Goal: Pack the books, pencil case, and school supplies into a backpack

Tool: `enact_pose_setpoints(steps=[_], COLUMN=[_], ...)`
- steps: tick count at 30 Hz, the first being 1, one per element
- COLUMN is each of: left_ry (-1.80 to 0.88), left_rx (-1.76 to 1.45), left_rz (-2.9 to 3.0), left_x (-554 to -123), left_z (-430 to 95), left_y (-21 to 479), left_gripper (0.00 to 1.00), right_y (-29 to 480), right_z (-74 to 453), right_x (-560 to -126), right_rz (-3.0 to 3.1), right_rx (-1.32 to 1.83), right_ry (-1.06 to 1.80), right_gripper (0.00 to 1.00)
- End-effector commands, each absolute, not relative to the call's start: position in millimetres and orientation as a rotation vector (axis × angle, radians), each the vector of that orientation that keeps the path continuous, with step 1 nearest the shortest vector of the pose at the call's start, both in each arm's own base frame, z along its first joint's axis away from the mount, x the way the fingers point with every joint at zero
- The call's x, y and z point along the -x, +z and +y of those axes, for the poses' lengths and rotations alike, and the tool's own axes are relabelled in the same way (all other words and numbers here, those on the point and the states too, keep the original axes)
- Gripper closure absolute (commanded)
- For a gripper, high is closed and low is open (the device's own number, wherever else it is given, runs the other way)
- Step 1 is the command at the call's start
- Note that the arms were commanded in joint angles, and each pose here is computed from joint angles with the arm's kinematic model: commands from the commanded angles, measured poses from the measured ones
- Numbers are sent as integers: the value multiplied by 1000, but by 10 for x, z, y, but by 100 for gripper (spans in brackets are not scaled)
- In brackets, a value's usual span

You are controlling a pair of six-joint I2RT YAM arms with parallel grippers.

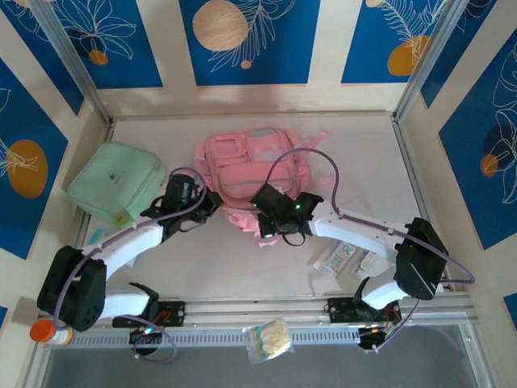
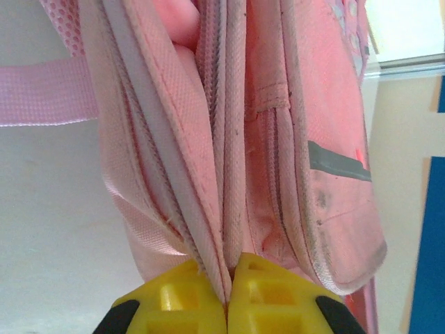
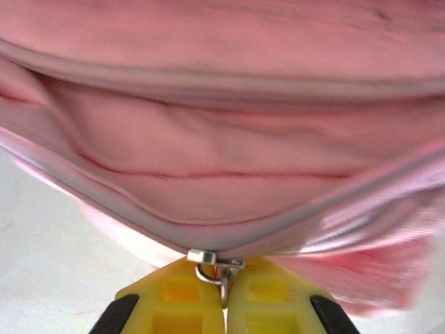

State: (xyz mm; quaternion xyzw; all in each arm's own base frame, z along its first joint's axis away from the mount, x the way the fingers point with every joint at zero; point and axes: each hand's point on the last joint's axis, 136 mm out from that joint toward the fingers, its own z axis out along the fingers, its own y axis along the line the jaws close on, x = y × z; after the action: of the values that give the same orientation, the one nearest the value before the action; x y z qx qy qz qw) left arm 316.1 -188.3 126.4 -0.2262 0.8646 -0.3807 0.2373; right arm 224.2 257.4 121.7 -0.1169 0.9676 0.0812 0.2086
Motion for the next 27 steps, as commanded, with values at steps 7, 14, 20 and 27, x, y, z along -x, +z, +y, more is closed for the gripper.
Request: enact_pose_setpoints(steps=[7,14,20,27], left_ry=[-849,-809,-1197,-1198], left_rx=[459,417,640,803], left_rz=[2320,2376,2330,2239], left_x=[-3652,-3418,-3005,-2772], left_z=[-1505,-1421,-1730,-1909], left_y=[1608,1572,1446,1389], left_gripper=[100,61,51,42], right_y=[1219,1118,1023,997], right_z=[2771,2848,2924,2936], right_x=[-2115,-2153,-2095,-2082], right_rz=[2725,2757,2792,2796], right_rx=[452,380,347,348], right_ry=[236,229,269,260], right_gripper=[100,100,100,100])
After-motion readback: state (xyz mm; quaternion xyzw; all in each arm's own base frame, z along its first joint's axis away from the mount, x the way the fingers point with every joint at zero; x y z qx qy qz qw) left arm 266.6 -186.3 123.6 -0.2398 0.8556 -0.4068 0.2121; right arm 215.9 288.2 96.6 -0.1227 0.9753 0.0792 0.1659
